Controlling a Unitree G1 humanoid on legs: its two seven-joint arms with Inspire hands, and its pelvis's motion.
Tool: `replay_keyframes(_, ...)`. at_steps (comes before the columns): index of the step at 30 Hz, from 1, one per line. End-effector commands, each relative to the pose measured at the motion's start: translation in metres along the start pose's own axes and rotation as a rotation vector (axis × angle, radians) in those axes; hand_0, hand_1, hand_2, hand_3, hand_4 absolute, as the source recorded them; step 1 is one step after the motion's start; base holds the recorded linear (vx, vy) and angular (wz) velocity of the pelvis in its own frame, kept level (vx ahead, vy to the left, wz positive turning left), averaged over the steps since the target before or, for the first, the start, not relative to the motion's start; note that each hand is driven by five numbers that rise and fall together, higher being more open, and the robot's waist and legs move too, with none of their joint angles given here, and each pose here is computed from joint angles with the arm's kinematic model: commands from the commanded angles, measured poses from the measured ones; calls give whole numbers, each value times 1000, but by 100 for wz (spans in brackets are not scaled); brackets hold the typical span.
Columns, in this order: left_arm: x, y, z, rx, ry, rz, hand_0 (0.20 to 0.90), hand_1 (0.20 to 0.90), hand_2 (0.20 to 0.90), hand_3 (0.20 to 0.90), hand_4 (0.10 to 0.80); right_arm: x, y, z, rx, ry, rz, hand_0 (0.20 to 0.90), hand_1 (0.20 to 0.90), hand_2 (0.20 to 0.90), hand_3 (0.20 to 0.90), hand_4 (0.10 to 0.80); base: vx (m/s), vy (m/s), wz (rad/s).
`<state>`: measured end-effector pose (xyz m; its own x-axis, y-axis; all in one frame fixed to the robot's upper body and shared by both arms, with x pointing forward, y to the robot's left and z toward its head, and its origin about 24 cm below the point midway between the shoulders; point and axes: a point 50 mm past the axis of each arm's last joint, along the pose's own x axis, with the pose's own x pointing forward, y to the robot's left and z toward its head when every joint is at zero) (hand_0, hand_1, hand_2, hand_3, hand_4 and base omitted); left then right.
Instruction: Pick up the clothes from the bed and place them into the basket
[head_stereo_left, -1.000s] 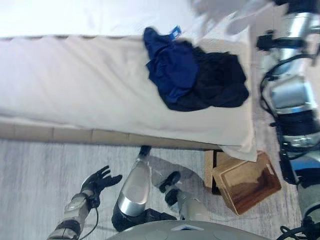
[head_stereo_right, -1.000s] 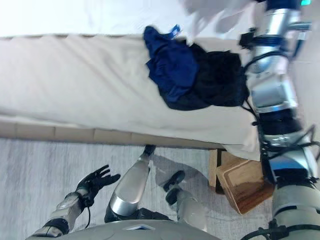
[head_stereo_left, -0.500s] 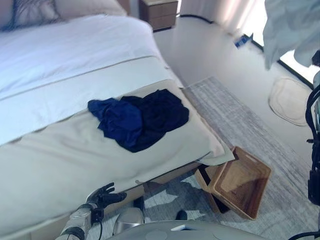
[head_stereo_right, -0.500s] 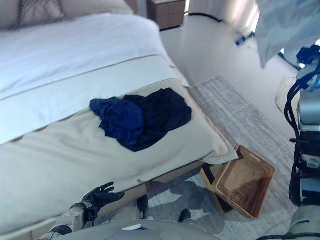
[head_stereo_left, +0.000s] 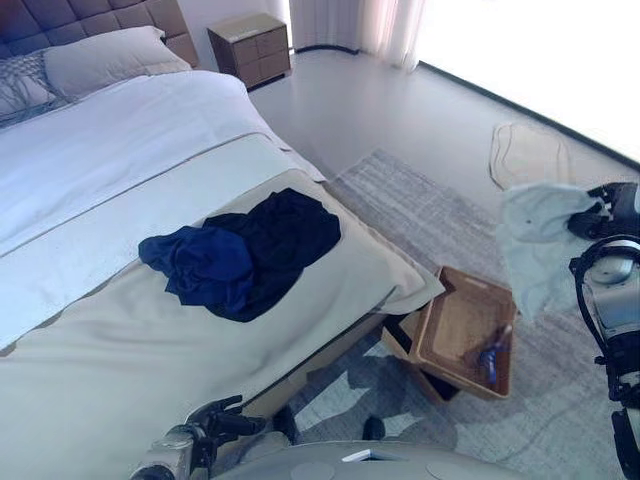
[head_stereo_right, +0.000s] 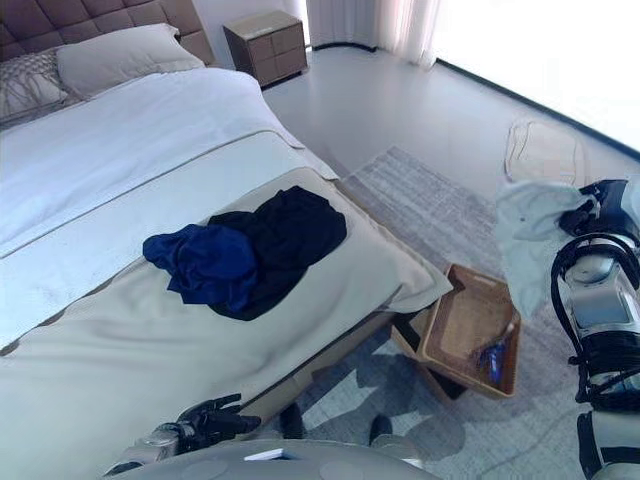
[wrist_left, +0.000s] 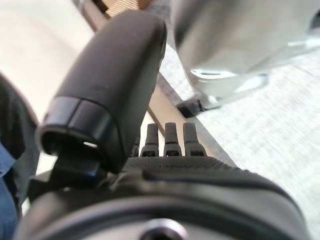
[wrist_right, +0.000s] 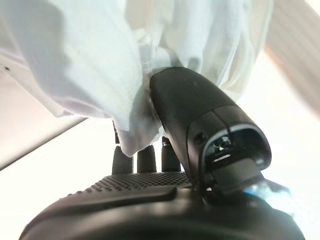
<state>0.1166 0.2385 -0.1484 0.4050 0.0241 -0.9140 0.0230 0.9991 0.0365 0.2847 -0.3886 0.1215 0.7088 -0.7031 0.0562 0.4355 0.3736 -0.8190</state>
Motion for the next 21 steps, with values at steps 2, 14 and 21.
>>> replay_keyframes(2, -1, 13, 67, 22, -202, 28, 900, 900, 900, 900, 800, 25, -74, 78, 69, -172, -261, 900, 900, 900, 900, 800, -170, -63, -1)
replay_keyframes(14, -11, 14, 105, 3, -355, -19, 900, 900, 900, 900, 800, 39, -94, 53, -40, 79, -332, 900, 900, 900, 900, 800, -69, -44, -5)
replay_keyframes(21, -10, 16, 92, 12, -311, -27, 900, 900, 900, 900, 800, 38, -105, 38, -124, 88, -402, 900, 900, 900, 900, 800, 49, 8, 3)
